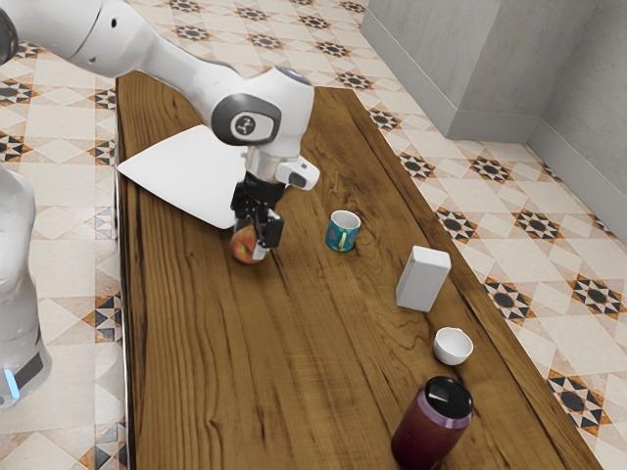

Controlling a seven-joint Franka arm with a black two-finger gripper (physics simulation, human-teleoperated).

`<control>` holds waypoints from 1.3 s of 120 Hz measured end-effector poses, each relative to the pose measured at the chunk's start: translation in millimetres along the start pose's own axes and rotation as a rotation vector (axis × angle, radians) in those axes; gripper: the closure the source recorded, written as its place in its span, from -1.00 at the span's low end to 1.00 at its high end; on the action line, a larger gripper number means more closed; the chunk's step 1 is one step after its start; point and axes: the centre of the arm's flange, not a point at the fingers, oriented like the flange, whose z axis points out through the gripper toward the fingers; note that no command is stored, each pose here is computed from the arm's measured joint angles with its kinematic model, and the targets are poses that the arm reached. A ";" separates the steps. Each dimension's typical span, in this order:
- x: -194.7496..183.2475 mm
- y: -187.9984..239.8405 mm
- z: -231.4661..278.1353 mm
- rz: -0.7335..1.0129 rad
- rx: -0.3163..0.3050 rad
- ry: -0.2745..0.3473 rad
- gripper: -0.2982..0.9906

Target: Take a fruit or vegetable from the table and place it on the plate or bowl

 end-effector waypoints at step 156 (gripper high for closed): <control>-62.4 -228.4 -75.2 -0.490 -0.010 -0.061 0.06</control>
